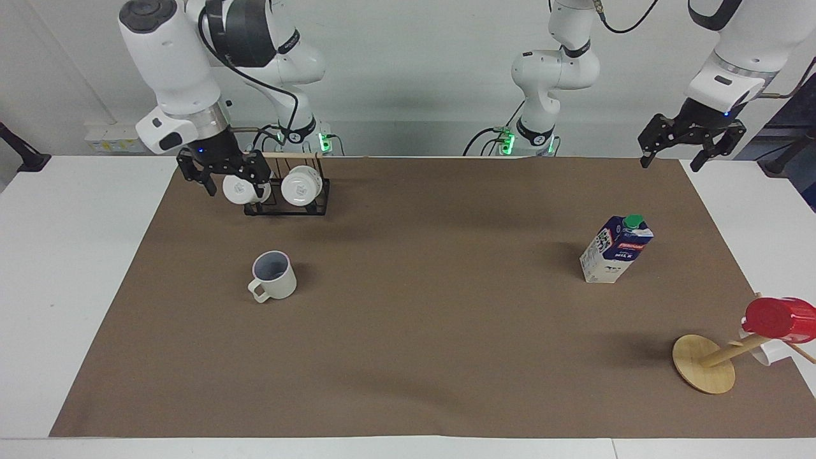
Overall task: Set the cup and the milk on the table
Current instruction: 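Reach the right gripper to the white mug and grasp its rim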
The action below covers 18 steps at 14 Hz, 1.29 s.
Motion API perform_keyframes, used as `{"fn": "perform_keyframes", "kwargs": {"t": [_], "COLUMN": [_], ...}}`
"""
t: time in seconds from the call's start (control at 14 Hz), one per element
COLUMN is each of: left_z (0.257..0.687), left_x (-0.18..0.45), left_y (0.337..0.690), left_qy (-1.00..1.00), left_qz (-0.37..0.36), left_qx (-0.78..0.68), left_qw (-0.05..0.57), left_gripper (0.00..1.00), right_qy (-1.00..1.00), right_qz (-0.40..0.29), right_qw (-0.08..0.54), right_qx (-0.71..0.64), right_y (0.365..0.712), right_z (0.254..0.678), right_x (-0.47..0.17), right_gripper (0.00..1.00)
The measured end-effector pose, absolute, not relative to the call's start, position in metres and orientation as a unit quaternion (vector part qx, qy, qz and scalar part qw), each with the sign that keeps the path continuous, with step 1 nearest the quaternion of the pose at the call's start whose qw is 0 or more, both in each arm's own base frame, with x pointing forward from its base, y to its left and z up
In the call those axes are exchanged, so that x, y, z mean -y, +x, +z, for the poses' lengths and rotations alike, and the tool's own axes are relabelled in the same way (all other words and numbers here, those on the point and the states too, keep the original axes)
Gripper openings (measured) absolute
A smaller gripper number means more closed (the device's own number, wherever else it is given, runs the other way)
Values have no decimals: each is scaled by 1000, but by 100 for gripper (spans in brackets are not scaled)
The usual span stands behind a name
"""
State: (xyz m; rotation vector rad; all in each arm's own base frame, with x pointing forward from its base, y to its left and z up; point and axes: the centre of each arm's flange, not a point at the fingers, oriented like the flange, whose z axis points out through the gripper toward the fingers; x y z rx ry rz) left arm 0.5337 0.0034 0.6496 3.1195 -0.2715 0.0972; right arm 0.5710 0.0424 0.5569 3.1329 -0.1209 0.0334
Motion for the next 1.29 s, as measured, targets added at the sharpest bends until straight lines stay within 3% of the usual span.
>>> {"fn": "perform_keyframes", "kwargs": {"t": [0.36, 0.64, 1.29], "left_z": [650, 650, 650], "left_x": [-2, -2, -2], "left_y": [534, 534, 533], "left_qy": [996, 996, 996], "left_qz": [31, 31, 31], "left_qx": [88, 88, 88], "left_qw": [4, 4, 4], "left_gripper": [100, 100, 100], "right_qy": [999, 998, 998], "right_qz": [10, 8, 10], "right_qw": [4, 5, 7], "right_qx": [50, 58, 61], "right_y": [592, 585, 587], "right_z": [473, 408, 351], "right_x": [-100, -89, -76], "right_gripper": [100, 100, 100]}}
